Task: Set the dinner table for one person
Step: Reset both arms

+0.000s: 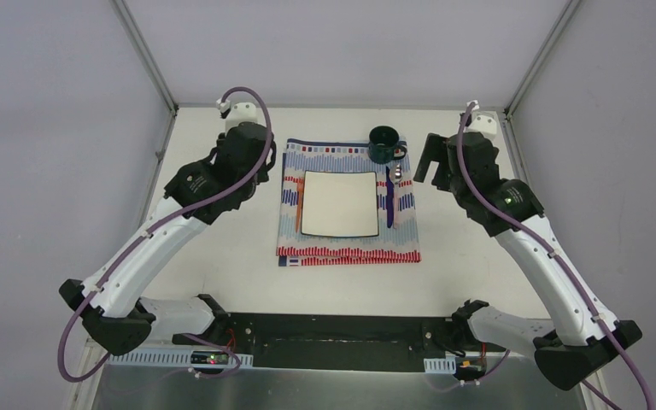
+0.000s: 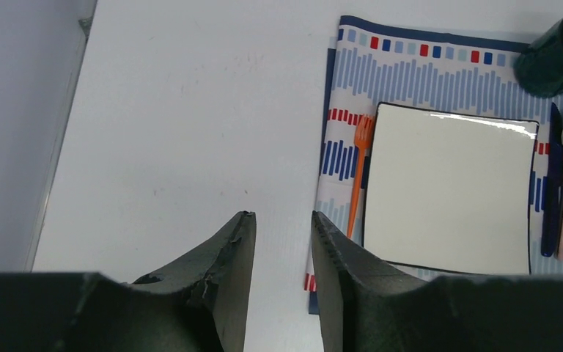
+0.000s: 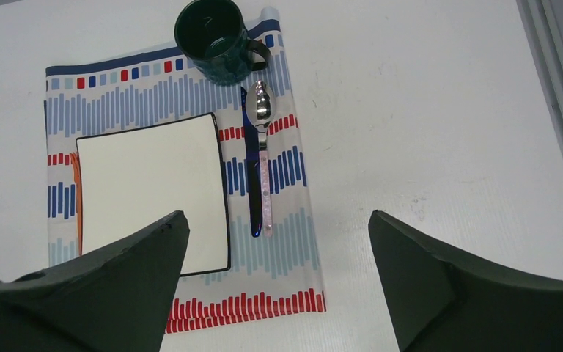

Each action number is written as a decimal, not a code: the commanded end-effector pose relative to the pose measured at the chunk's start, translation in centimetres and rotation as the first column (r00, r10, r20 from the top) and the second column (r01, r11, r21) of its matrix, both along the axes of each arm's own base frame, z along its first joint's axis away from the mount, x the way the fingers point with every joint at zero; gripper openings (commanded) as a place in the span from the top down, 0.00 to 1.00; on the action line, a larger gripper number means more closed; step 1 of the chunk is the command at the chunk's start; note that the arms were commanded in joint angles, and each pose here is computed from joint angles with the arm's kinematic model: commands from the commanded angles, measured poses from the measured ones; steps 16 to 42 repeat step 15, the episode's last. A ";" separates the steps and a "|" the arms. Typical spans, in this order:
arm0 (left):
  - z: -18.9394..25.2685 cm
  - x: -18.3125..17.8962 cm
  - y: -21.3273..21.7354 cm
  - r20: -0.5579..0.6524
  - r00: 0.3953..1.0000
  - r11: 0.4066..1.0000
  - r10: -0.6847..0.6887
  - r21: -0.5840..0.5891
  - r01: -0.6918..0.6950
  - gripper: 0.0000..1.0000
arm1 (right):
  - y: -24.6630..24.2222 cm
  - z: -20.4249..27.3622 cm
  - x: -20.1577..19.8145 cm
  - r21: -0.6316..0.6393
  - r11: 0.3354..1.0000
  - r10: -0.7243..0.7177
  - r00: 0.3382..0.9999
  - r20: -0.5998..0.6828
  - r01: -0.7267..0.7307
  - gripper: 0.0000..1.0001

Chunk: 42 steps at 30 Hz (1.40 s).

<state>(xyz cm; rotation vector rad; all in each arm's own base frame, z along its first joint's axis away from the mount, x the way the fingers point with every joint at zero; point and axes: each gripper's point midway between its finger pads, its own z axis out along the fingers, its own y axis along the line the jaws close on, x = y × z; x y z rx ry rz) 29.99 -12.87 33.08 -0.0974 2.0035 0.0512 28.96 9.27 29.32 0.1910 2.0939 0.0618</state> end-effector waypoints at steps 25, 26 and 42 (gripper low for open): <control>0.4 -0.7 2.4 0.010 0.997 0.993 0.076 0.086 -0.077 0.61 | 0.4 1.0 0.4 -0.014 1.000 -0.005 1.000 0.007 0.005 0.00; 0.4 -0.7 2.4 0.010 0.997 0.993 0.076 0.086 -0.077 0.61 | 0.4 1.0 0.4 -0.014 1.000 -0.005 1.000 0.007 0.005 0.00; 0.4 -0.7 2.4 0.010 0.997 0.993 0.076 0.086 -0.077 0.61 | 0.4 1.0 0.4 -0.014 1.000 -0.005 1.000 0.007 0.005 0.00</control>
